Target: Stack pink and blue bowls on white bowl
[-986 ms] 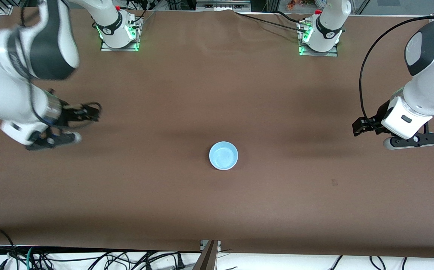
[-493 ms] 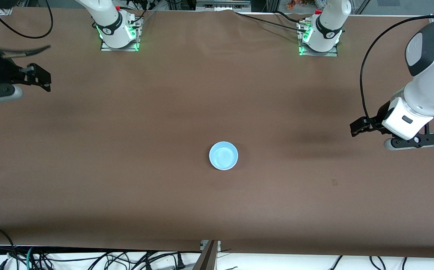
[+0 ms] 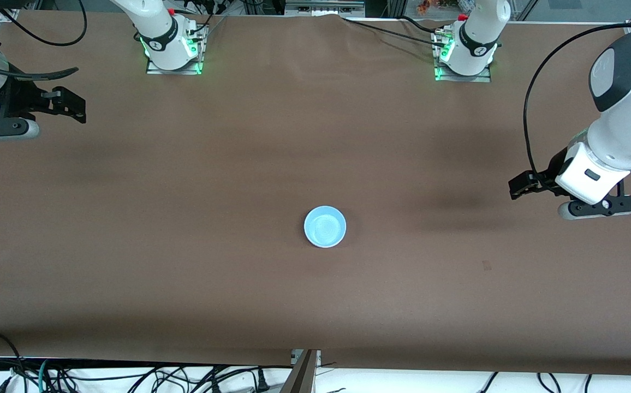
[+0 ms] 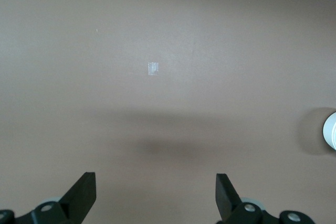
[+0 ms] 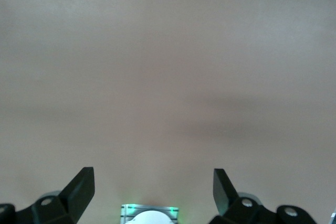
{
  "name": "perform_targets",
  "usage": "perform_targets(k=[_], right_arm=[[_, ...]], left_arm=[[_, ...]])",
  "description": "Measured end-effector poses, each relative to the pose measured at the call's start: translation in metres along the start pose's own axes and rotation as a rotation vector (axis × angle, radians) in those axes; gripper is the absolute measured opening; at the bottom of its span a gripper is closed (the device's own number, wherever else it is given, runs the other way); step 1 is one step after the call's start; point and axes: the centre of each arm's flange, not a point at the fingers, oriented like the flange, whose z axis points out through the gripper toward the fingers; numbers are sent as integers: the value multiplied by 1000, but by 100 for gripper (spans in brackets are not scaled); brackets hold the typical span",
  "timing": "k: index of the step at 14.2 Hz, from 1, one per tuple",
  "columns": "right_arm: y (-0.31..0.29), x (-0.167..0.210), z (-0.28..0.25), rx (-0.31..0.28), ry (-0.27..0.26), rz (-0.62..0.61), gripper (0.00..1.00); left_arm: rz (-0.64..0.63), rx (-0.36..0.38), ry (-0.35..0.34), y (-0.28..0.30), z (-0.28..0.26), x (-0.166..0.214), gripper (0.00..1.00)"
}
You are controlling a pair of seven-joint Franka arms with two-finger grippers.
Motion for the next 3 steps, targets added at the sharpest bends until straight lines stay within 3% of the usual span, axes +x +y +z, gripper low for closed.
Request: perform_targets(k=[3], right_arm=[[7, -2, 0, 22, 0, 16, 100]], left_arm=[[1, 0, 0, 1, 0, 0, 100]])
